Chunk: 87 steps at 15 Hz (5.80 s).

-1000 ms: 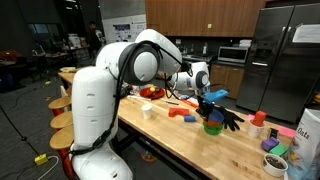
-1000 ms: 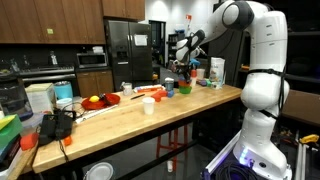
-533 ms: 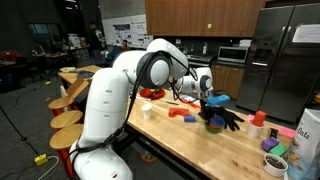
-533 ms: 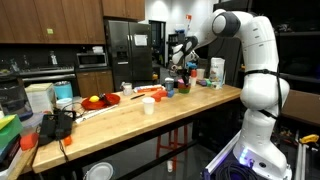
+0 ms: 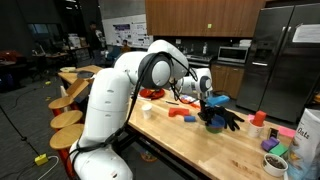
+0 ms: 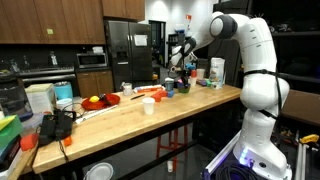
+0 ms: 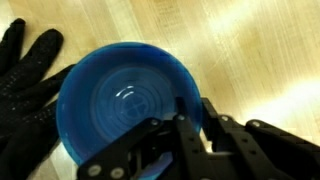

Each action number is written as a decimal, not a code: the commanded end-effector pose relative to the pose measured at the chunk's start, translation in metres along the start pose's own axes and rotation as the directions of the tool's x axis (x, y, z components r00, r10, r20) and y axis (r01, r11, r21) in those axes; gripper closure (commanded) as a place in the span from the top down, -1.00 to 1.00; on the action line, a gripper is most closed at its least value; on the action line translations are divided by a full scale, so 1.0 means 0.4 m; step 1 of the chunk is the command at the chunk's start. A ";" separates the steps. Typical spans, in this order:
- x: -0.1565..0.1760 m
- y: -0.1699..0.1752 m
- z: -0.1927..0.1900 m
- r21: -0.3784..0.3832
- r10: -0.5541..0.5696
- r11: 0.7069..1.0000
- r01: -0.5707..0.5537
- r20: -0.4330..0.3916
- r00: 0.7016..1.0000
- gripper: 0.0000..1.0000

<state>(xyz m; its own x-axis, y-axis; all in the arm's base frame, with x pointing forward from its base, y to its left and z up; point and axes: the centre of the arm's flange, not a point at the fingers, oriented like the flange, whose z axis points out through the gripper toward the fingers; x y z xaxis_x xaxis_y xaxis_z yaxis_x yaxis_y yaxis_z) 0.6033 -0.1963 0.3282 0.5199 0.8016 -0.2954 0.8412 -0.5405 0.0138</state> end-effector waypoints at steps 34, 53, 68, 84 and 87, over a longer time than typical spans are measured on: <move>0.061 -0.030 0.046 -0.002 -0.049 0.999 0.049 0.031 0.998 0.13; -0.022 -0.025 -0.126 -0.279 -0.067 0.957 0.079 0.054 0.996 -0.94; -0.059 -0.277 -0.403 -0.642 -0.133 0.724 0.252 0.228 0.964 -0.94; 0.288 -0.599 -0.251 -0.596 0.045 0.796 -0.107 -0.117 0.992 -0.94; 0.346 -0.666 -0.206 -0.541 0.093 0.824 -0.171 -0.168 0.981 -0.94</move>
<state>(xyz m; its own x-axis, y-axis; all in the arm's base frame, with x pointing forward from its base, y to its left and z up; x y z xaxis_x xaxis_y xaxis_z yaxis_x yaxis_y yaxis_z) 0.4734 0.0577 0.3779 0.5699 0.8005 -0.1854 0.7147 -0.3715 0.5926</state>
